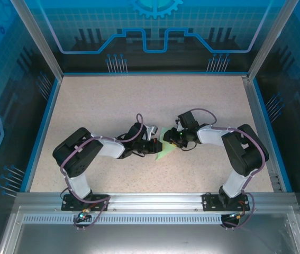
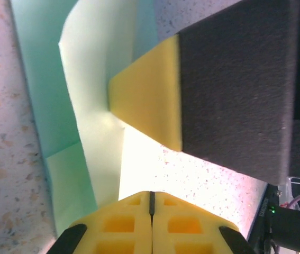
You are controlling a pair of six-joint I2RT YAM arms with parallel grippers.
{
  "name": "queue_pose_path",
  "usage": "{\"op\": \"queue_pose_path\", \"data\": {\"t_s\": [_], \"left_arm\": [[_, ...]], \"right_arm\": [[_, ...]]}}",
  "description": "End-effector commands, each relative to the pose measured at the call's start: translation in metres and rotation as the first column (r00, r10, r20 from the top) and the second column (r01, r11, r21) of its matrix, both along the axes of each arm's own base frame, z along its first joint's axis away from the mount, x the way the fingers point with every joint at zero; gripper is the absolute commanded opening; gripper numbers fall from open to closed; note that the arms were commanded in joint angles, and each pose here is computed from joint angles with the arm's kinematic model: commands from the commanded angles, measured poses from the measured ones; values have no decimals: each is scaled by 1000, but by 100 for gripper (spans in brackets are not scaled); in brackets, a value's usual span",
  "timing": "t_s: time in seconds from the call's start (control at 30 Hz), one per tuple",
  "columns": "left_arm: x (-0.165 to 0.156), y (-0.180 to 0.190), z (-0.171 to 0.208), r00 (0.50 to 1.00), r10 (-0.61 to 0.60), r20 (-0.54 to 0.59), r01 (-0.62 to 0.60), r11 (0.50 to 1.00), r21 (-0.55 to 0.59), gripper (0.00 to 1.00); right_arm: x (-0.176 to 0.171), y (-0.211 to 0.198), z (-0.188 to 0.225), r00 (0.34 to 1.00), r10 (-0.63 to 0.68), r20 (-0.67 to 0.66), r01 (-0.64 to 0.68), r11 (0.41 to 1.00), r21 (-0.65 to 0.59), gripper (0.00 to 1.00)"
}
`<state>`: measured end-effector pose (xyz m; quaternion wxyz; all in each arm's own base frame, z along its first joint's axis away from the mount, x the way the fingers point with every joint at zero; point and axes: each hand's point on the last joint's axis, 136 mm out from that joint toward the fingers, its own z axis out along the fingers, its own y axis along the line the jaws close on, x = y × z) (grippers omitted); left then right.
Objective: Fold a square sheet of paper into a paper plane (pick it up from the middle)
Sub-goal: Fourth fold the wing at the center of the table.
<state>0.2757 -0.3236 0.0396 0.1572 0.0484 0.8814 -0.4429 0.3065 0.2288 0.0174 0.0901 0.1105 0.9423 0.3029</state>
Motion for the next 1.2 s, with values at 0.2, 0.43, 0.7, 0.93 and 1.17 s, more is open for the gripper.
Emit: {"op": "queue_pose_path", "data": {"t_s": [0.2,0.43,0.7,0.93,1.17], "left_arm": [[5,7,-12,1000,24,1,-24,996,87,5],[6,10,-16,1000,31,-2,-31,993,111,4],[4,10,-22,999,26,-19,-23,992,124,0],[3,12,-24,1000,21,-22,-18,991,134,0],[2,14,-26,999,28,-25,-24,988,150,0]], "right_arm": [[-29,-32,-49,987,-51,-149,21,981,-194,44],[-30,-34,-51,986,-56,-160,21,977,-213,43],[-30,-35,-52,982,-69,-175,28,973,-230,37],[-31,-37,-54,980,-76,-185,28,968,-248,33],[-31,-35,-55,978,-70,-197,18,968,-252,31]]}}
